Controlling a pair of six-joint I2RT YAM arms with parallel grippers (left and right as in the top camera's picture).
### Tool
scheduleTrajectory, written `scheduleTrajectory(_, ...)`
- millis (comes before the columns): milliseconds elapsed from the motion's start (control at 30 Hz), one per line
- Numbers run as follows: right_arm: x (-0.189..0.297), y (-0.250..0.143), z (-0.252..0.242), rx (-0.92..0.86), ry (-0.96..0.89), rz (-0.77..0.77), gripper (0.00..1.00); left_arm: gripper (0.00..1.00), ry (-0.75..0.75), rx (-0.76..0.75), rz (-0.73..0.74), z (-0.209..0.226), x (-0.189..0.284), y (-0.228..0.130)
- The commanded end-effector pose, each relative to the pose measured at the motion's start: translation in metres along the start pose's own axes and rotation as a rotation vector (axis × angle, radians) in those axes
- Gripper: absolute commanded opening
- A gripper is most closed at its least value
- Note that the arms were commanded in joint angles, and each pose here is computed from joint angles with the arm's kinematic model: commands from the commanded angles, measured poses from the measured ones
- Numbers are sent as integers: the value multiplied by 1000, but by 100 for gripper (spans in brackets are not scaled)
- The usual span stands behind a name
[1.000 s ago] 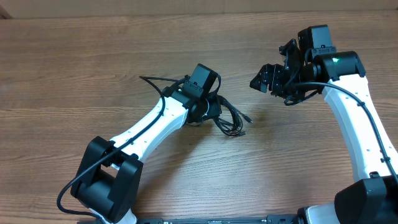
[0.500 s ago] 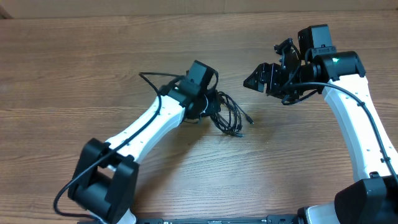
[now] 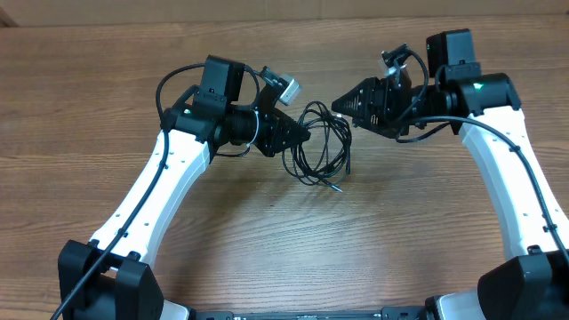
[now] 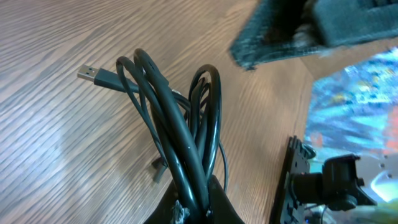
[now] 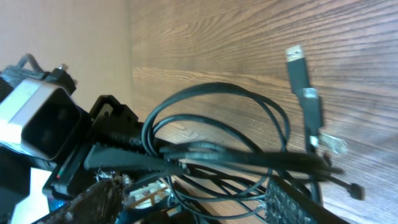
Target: Untangle cables
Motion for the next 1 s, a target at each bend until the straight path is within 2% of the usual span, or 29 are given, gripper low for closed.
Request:
scheduleTrajectory(0, -9, -4, 8, -70, -40, -10, 64, 4, -61, -74, -28, -3, 1, 5)
scheduleTrajectory(100, -19, -8, 11, -97, -91, -23, 58, 4, 108, 88, 23, 11, 1, 0)
scheduleTrajectory(167, -25, -11, 14, -104, -111, -32, 55, 4, 149, 146, 32, 14, 1, -2)
scheduleTrajectory(233, -32, -14, 16, -137, -163, -67, 50, 4, 148, 161, 30, 14, 1, -1)
scheduleTrajectory(367, -46, -18, 14, -186, -215, -106, 48, 4, 146, 193, 32, 13, 0, -2)
scheduleTrajectory(800, -75, -4, -4, -254, -231, -106, 47, 4, 103, 189, 47, 5, -6, -3)
scheduleTrajectory(900, -88, 1, -12, -259, -249, -90, 42, 4, 49, 162, 51, -7, -15, 0)
scheduleTrajectory(967, -90, 4, -12, -224, -240, -96, 35, 4, 27, 145, 49, -11, -18, 2)
Point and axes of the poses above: each gripper's point midway between its finger pads, its own x axis back along the fingers, its own z axis along the line the jaws close on, y = z × x, the point moved 9 cm from there along x, back along the fingers, and after that the axes turned 11 degrees about -x, right-handed, at the moved point
